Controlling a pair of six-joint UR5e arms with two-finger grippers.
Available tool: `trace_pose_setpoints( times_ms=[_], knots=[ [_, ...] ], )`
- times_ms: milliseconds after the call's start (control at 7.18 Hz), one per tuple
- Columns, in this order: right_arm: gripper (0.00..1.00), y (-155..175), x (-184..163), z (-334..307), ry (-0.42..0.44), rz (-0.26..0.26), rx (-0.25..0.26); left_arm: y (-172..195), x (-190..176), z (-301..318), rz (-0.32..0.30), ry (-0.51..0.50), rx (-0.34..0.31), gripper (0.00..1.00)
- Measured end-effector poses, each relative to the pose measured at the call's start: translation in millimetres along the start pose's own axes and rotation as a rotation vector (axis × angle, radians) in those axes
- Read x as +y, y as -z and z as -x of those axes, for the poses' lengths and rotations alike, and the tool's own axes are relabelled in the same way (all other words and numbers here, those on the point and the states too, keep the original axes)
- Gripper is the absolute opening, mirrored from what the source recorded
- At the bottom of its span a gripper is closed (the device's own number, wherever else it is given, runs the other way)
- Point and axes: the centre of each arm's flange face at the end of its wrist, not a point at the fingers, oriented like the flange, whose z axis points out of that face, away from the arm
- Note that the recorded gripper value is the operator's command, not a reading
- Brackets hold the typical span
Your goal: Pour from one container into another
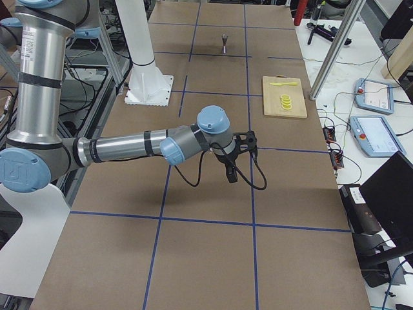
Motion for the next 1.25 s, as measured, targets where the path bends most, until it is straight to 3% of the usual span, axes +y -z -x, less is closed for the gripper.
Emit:
trace_pose_setpoints(
  times_ms=[557,974,1253],
  knots=[
    [1.0,-1.1,2.8,-1.8,-0.004,0.001,0.001,-38.6,37.1,-60.3,-0.208,0.104,-0.005,1.0],
    [1.0,-1.9,5.8,-3.8,-0.008,0.005,0.003,-65.9,81.9,-110.2,-0.363,0.188,-0.089,1.0],
    [1.0,-2.2,8.1,-5.5,-0.011,0.007,0.005,-78.4,114.6,-145.5,-0.456,0.215,-0.191,1.0]
  ],
)
